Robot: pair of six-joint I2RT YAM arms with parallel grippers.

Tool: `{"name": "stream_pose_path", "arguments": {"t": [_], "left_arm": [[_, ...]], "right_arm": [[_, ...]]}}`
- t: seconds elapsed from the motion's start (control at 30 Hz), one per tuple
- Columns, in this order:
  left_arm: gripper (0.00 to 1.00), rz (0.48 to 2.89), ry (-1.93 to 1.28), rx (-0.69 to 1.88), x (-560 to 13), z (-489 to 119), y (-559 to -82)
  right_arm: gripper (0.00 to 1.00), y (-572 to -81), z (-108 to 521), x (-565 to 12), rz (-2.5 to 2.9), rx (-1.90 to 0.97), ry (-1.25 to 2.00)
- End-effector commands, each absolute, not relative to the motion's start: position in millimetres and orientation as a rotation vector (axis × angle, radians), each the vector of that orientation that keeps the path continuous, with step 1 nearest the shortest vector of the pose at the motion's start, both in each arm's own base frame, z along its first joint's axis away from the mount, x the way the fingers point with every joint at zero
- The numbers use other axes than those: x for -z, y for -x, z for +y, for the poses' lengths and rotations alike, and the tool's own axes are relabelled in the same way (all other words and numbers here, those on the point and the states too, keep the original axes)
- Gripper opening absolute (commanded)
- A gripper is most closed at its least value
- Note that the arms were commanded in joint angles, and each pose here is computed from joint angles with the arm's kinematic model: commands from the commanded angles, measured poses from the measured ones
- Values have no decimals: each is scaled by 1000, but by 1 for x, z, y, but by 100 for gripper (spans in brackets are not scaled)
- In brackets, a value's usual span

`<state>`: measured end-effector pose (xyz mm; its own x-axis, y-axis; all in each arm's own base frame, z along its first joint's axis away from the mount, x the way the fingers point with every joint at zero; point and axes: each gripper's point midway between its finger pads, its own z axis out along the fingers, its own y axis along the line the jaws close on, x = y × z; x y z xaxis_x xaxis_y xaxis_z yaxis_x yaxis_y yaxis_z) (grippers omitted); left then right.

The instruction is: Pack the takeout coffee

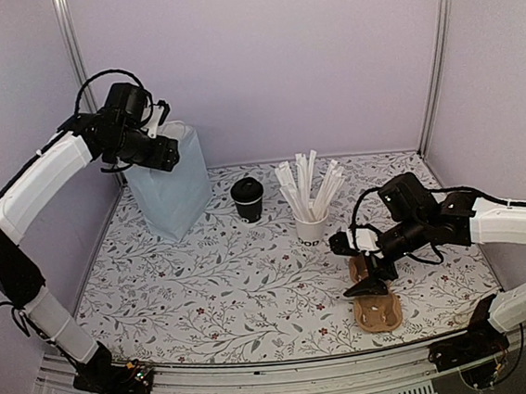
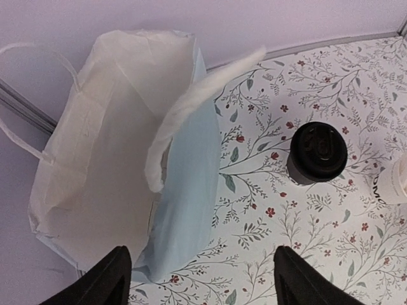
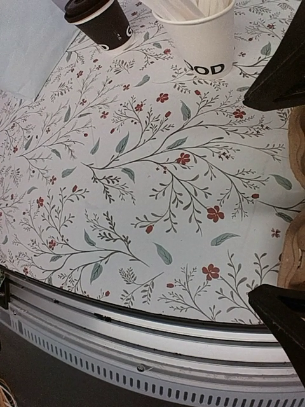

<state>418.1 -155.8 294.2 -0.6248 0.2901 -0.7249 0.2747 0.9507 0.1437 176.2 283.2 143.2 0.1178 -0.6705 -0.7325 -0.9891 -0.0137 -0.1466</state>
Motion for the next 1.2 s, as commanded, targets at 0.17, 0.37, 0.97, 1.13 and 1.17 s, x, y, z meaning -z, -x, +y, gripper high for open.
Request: {"name": "stream_pose_path", "arguments": {"t": [0.17, 0.37, 0.97, 1.13, 1.17], "left_arm": [[58, 2250, -446, -52, -290, -150, -450], [36, 2263, -463, -68, -277, -145, -474], [0, 2212, -599, 125, -297, -160, -368], [0, 2212, -636, 233, -294, -167, -317], [0, 2211, -628, 227, -294, -164, -313]], "right_arm": [[99, -181, 279, -135, 1639, -604, 1745], [99, -182, 279, -132, 1651, -600, 1749], [99, -184, 279, -131, 1652, -591, 1748], [99, -186, 279, -129, 1659, -582, 1749], [99, -186, 279, -129, 1659, -581, 1748]]}}
